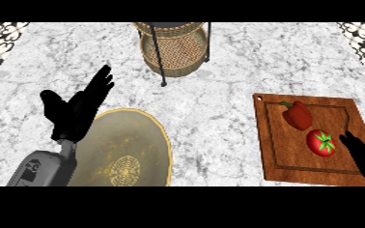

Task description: Pick the tomato from the cutting board and place it in the tiered basket

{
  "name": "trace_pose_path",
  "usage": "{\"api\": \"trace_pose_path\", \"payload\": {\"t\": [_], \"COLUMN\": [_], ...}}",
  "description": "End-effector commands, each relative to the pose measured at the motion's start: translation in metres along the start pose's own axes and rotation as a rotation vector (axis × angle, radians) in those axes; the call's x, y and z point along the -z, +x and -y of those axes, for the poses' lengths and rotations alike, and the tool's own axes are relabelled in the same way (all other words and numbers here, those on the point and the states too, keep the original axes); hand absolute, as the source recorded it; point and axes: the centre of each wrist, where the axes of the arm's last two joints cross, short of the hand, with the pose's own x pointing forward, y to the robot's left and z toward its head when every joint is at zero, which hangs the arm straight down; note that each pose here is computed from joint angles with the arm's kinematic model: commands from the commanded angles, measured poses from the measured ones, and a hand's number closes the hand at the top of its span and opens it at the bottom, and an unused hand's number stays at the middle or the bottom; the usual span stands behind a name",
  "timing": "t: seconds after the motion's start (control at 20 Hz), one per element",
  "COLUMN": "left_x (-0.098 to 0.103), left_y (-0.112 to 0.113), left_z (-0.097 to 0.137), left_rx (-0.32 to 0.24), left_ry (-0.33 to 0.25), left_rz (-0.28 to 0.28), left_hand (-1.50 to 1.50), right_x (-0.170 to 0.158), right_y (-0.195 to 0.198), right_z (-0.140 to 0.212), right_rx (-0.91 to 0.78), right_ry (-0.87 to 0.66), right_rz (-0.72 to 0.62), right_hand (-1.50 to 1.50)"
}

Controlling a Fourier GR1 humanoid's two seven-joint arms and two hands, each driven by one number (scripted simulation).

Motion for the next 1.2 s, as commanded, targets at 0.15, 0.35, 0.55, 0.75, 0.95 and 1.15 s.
{"api": "trace_pose_path", "payload": {"t": [0.15,0.35,0.55,0.75,0.95,1.15], "left_x": [-0.009,-0.009,0.005,-0.003,0.0,0.014], "left_y": [-0.01,-0.021,-0.018,-0.013,-0.025,-0.02], "left_z": [0.01,0.031,0.027,0.017,0.015,0.023], "left_rx": [-0.055,-0.066,-0.051,-0.057,-0.05,-0.038], "left_ry": [-0.043,-0.038,-0.044,-0.045,-0.025,-0.025], "left_rz": [-0.011,-0.052,-0.025,-0.039,-0.001,0.002], "left_hand": [0.0,0.0,0.0,0.0,0.0,0.0], "right_x": [0.017,0.016,0.017,0.031,0.046,0.066], "right_y": [-0.007,-0.014,-0.014,-0.028,-0.041,-0.042], "right_z": [-0.014,-0.024,-0.018,-0.019,-0.044,-0.037], "right_rx": [-0.014,-0.014,0.004,0.032,0.048,0.048], "right_ry": [-0.059,-0.073,-0.089,-0.07,-0.08,-0.063], "right_rz": [-0.043,-0.039,-0.031,-0.023,-0.034,-0.029], "right_hand": [-1.5,-1.5,-1.5,-1.5,-1.5,-1.5]}}
